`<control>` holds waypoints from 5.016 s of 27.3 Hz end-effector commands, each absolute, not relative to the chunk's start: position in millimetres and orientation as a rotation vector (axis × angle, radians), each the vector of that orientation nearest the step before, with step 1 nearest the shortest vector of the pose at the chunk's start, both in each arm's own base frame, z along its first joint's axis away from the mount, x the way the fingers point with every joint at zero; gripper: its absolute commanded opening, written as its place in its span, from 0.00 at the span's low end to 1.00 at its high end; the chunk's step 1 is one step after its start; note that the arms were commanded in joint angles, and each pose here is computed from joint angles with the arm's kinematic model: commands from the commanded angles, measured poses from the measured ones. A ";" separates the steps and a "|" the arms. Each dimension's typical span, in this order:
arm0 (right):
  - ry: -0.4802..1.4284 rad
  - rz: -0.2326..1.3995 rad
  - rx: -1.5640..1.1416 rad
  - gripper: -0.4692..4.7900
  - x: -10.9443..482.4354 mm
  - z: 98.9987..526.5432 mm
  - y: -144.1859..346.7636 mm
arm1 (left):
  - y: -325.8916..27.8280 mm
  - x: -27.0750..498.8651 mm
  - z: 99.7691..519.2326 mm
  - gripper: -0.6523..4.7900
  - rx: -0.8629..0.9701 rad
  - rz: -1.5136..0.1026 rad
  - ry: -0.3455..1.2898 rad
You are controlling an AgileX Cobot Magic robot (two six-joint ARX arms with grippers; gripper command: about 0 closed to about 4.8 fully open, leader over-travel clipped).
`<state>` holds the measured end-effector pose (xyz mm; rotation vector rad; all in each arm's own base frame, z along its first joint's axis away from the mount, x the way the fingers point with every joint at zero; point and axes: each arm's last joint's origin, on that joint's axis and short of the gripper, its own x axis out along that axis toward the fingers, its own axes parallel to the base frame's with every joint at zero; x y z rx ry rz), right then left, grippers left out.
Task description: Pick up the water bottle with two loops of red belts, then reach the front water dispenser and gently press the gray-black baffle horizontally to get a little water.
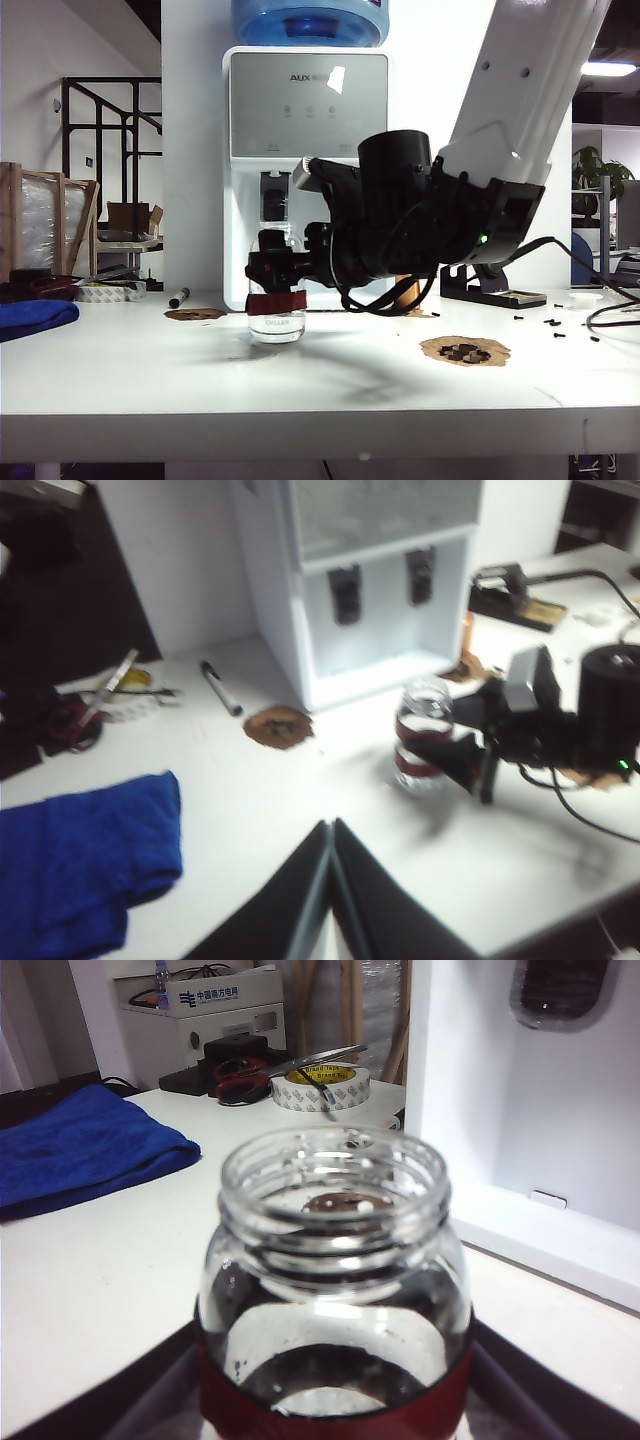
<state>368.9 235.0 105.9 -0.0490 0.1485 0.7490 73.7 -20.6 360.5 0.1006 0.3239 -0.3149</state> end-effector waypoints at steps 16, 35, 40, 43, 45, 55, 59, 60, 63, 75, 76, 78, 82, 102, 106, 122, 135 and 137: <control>0.233 0.748 -0.058 0.82 364.2 130.5 234.7 | -18.1 78.8 362.0 0.11 0.116 -0.188 0.277; 0.376 0.708 -0.101 0.82 343.5 156.5 212.2 | -18.5 104.9 283.3 0.11 0.183 -0.041 0.409; 0.386 0.701 -0.105 0.82 332.3 166.7 205.2 | -14.0 107.2 270.5 0.11 0.172 0.077 0.288; 0.397 0.701 -0.108 0.82 326.6 175.7 201.7 | -11.6 109.0 265.8 0.11 0.152 0.134 0.206; 0.410 0.704 -0.126 0.82 321.5 185.6 198.7 | -9.0 110.5 263.0 0.11 0.128 0.169 0.125; 0.410 0.685 -0.169 0.82 281.9 217.1 174.0 | 6.7 116.2 225.1 0.11 0.108 0.321 0.073; 0.373 0.657 -0.172 0.79 252.5 225.0 154.9 | 9.3 116.7 206.8 0.11 0.109 0.342 0.078; 0.369 0.654 -0.173 0.73 246.4 224.9 150.3 | 9.4 116.0 202.1 0.11 0.110 0.340 0.081; 0.380 0.640 -0.176 0.31 228.2 219.7 134.8 | 9.3 112.1 187.0 0.11 0.112 0.337 0.081; 0.237 0.589 -0.017 0.08 175.7 206.5 87.9 | 8.4 104.3 150.9 0.11 0.126 0.294 0.183; 0.219 0.580 0.009 0.08 173.6 206.6 82.6 | 8.5 104.0 149.6 0.11 0.128 0.294 0.196; 0.203 0.556 0.067 0.08 169.1 206.0 70.0 | 8.5 102.7 147.3 0.11 0.132 0.293 0.219; 0.166 0.497 0.102 0.08 159.9 202.4 50.6 | 8.4 98.0 148.2 0.11 0.128 0.290 0.197; 0.080 0.400 0.152 0.08 113.4 160.7 26.8 | 8.4 95.6 155.1 0.11 0.116 0.299 0.115; -0.006 0.393 0.138 0.08 108.8 168.4 24.4 | 8.4 95.6 155.1 0.11 0.116 0.299 0.115; -0.008 0.497 0.203 0.08 94.4 168.5 15.7 | 8.4 95.6 155.1 0.11 0.116 0.299 0.115; 0.075 0.598 0.249 0.08 93.0 162.8 18.4 | 8.4 95.6 155.1 0.11 0.116 0.299 0.115; 0.075 0.598 0.249 0.08 93.0 162.8 18.4 | 8.4 95.6 155.1 0.11 0.116 0.299 0.115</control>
